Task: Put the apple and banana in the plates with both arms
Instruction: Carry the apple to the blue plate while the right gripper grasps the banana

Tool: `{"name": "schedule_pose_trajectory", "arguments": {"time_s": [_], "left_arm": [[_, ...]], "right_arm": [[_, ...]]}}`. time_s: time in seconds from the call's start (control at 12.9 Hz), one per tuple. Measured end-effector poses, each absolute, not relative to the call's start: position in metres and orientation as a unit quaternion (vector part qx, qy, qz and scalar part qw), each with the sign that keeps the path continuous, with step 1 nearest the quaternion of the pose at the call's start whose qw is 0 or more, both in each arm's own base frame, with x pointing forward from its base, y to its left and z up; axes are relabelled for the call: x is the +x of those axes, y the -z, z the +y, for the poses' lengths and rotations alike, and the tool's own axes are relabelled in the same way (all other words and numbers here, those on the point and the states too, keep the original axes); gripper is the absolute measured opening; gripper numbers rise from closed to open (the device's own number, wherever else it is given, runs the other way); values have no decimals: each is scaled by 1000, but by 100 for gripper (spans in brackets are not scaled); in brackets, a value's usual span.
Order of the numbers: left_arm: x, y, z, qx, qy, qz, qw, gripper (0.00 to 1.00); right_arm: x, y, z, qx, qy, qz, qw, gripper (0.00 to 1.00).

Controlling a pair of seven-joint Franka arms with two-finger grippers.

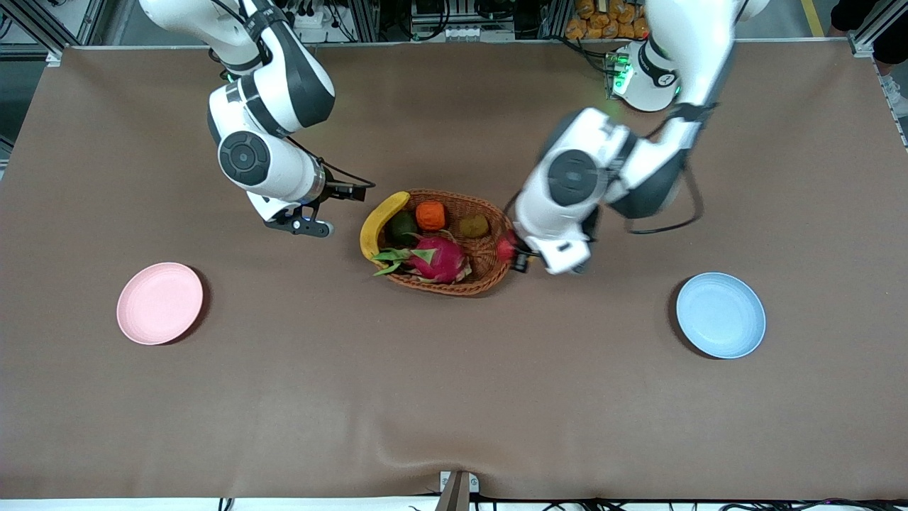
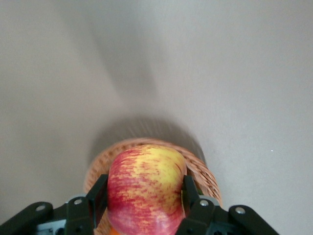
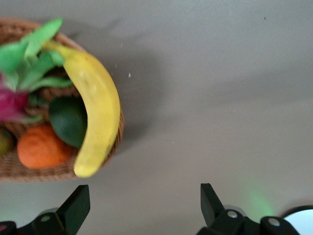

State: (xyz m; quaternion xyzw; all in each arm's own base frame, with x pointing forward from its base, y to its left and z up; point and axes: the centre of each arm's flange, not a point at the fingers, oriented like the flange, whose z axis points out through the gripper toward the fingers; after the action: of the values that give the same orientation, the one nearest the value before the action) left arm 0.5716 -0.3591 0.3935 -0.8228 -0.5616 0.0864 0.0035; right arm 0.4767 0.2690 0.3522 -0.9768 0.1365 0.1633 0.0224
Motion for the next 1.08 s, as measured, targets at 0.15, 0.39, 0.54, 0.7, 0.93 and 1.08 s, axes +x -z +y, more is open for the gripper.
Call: {"name": "schedule_pose_trajectory", "arguments": {"time_s": [0.15, 0.39, 0.54, 0.7, 0.93, 1.08], "left_arm": [[595, -403, -306, -835, -97, -542, 2, 65], [619, -390, -226, -870, -119, -479, 7, 65], [633, -375, -166, -891, -131, -435, 0, 65], [644, -361, -103, -912, -141, -386, -14, 65], [653, -339, -7, -937, -147, -314, -43, 65], [655, -315, 40, -950, -143, -269, -62, 65]], "right_arm": [[484, -342, 273, -971, -145, 188, 24, 100], [483, -320, 293, -962, -137, 235, 14, 100], [477, -304, 310, -960, -137, 242, 6, 100], [469, -287, 325, -960, -138, 242, -4, 100], [469, -271, 332, -960, -134, 244, -6, 100], [473, -264, 332, -961, -126, 247, -2, 100]]}}
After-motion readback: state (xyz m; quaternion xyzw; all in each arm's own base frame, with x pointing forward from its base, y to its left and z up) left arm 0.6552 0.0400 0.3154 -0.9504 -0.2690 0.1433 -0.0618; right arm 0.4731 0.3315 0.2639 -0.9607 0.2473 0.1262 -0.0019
